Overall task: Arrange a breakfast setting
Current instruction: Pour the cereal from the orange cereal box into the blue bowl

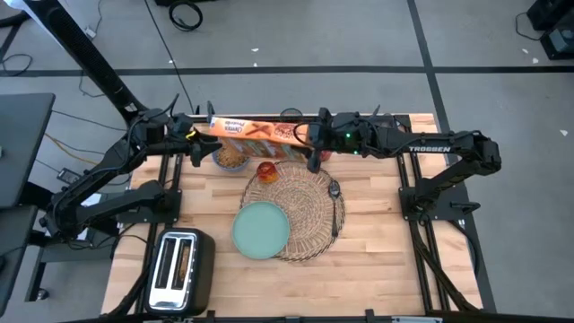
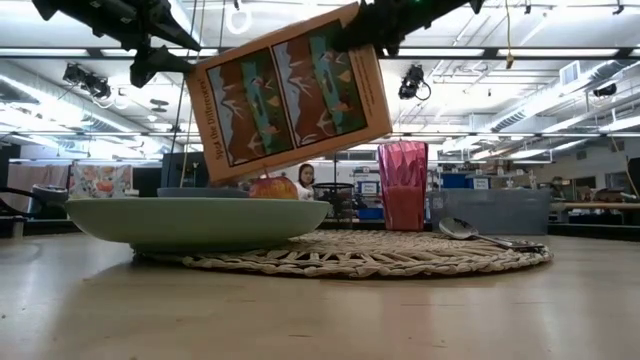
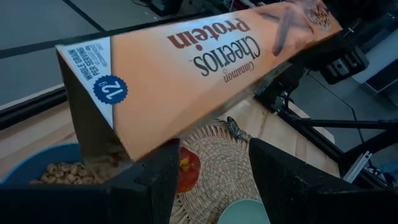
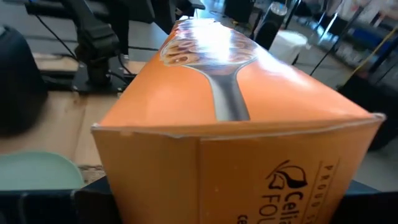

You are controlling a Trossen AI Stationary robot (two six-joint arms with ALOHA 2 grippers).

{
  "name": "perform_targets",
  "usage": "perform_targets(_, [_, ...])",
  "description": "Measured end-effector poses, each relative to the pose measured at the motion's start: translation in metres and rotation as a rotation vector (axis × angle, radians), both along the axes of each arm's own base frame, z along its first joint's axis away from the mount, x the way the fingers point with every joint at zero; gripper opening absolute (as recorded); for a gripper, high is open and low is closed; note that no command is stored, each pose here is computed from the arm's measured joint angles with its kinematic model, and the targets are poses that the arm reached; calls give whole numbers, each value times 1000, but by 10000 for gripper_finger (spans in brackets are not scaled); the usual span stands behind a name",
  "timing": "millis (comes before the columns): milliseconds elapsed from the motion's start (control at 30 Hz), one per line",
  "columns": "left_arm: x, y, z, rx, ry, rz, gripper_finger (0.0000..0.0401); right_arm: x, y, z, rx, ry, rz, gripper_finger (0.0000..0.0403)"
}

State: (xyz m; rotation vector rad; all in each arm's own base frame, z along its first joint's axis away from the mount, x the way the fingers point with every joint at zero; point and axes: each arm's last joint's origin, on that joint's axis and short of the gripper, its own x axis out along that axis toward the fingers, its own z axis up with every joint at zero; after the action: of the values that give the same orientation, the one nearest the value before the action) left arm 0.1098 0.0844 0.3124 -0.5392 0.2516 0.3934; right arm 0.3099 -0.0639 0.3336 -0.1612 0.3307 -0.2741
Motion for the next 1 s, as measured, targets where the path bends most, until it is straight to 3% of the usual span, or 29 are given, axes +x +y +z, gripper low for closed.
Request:
perform_targets(133, [0, 0, 0, -1, -1, -1, 198, 1, 3, 0, -84, 22, 29, 247])
perform_targets(333, [0, 0, 1, 3, -7, -1, 198, 1, 3, 1, -89, 21, 30, 247])
perform_targets(667, [-11, -10, 32, 90, -25, -31, 198, 0, 3, -2, 292, -88, -150, 247])
perform_targets(767, [-15, -14, 49, 145, -43, -40, 198, -1, 1, -3, 348, -114, -241, 246])
perform_targets(1000, [-25, -23, 80, 258, -93, -50, 198, -1, 1, -3, 495, -166, -302, 246])
